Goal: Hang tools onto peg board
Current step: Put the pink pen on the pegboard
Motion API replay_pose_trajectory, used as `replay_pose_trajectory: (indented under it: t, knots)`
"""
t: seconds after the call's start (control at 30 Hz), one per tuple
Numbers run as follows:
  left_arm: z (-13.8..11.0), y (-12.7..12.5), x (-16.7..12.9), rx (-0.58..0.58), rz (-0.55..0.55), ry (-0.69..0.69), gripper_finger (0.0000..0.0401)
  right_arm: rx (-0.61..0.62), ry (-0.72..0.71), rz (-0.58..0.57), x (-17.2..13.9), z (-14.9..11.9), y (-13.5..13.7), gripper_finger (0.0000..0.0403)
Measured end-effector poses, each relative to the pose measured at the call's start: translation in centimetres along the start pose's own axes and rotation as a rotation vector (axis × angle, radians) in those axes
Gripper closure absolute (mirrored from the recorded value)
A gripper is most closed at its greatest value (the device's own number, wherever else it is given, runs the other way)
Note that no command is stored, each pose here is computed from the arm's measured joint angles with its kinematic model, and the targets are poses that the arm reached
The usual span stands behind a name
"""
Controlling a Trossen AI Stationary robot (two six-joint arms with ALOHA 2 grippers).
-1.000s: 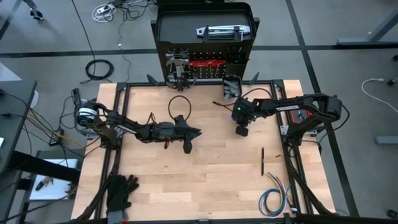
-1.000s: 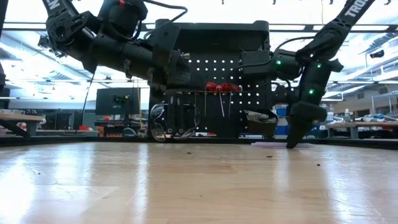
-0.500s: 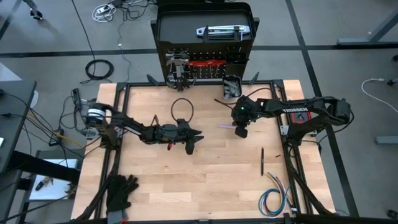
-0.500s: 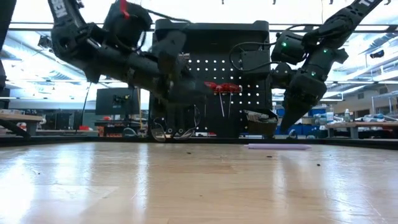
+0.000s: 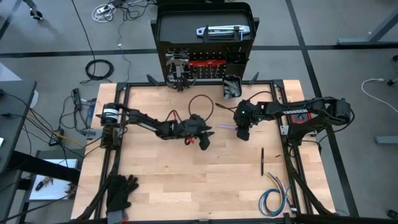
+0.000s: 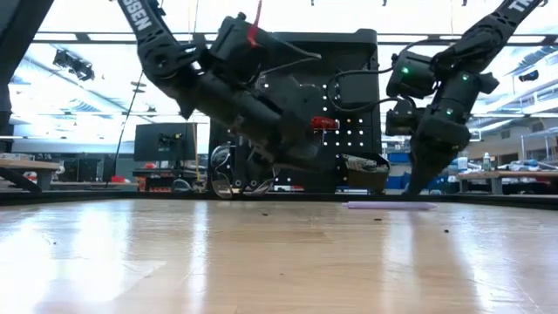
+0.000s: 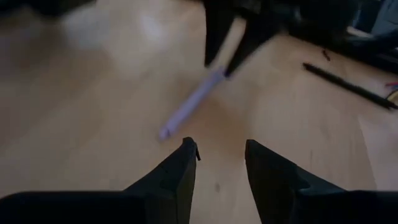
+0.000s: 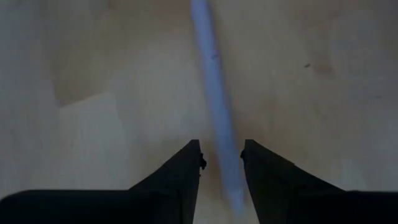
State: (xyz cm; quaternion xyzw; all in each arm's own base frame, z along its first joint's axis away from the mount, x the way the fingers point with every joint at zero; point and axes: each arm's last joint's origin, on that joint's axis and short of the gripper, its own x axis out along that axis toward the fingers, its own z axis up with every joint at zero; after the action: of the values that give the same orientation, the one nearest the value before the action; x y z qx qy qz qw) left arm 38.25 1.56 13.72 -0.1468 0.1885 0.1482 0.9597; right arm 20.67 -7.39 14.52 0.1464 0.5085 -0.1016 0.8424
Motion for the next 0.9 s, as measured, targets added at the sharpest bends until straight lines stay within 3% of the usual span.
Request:
replay_pose_trajectory:
  t: [0.27, 0.53, 0.7, 0.9]
  knots:
    - [1.8, 1.6, 0.7, 0.16, 0.036, -0.017, 0.0278, 0.01, 0.027, 0.019, 0.4, -0.9, 0.3, 0.0273]
    - [2.0, 2.8, 1.2, 0.138, 0.04, -0.03, 0.0307, -0.015, 0.005, 0.086, 0.6, -0.7, 2.0, 0.0274]
    - [0.3, 2.8, 2.9, 0.119, 0.027, 0.002, 0.0311, -0.03, -0.002, 0.064, 0.7, -0.7, 2.8, 0.0274]
    - [0.9, 2.6, 4.6, 0.109, 0.081, -0.04, 0.0311, -0.042, -0.006, 0.052, 0.7, -0.8, 3.2, 0.0274]
